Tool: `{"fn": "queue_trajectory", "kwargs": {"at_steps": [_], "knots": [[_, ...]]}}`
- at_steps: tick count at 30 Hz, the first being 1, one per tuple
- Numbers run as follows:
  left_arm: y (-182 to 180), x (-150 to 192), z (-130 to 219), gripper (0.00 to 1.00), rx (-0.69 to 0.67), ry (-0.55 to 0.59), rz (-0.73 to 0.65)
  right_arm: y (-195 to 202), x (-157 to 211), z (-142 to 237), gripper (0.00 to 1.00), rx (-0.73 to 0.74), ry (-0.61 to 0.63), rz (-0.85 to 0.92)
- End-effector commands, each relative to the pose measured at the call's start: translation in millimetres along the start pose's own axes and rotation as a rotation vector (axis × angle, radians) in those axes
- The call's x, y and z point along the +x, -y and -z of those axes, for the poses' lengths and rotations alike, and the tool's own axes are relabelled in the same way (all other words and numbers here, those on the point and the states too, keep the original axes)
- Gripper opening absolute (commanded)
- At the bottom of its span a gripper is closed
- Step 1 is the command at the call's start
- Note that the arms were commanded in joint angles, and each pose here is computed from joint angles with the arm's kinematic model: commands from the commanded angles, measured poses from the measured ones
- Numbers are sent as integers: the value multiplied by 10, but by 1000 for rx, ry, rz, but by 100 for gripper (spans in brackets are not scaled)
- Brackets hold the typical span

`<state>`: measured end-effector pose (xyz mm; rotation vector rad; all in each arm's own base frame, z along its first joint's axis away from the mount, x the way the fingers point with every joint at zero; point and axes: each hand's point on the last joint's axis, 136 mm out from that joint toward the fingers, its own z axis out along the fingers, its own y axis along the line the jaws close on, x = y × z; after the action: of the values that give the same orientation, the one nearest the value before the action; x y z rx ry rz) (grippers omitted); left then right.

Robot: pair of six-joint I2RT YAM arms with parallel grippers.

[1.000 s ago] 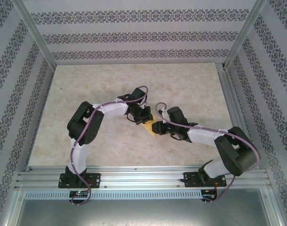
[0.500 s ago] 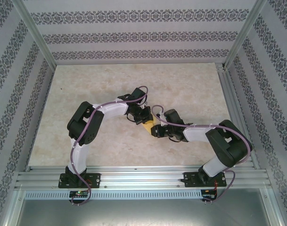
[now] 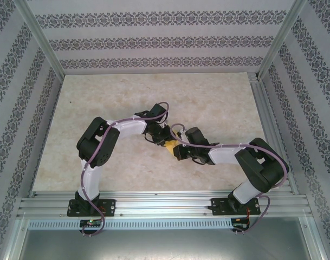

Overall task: Fold a paper plane with a square sheet of paper (pick it up from the middle)
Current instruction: Fourth fold the wing at the center of the table.

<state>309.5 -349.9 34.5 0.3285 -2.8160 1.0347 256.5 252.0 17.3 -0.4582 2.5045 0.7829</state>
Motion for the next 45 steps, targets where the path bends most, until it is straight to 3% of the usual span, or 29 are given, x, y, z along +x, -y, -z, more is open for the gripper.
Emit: {"fn": "queue_trajectory", "kwargs": {"at_steps": [1,4,7,22,30,38,45], "knots": [[204,85,68,32,65,3,-15,13,-30,-16,4,46,41,91],[212,77,83,41,71,15,-8,11,-12,-9,4,69,52,130],[246,80,94,42,86,14,-5,37,9,-4,4,90,58,149],[121,108,48,34,39,5,-2,9,30,4,6,104,74,191],[75,101,49,19,15,12,-5,1,38,10,8,105,83,198],[63,91,61,10,1,19,-18,2,40,21,12,104,92,189],[60,54,108,0,-20,48,-72,-146,-71,253,30,0,116,40]]}}
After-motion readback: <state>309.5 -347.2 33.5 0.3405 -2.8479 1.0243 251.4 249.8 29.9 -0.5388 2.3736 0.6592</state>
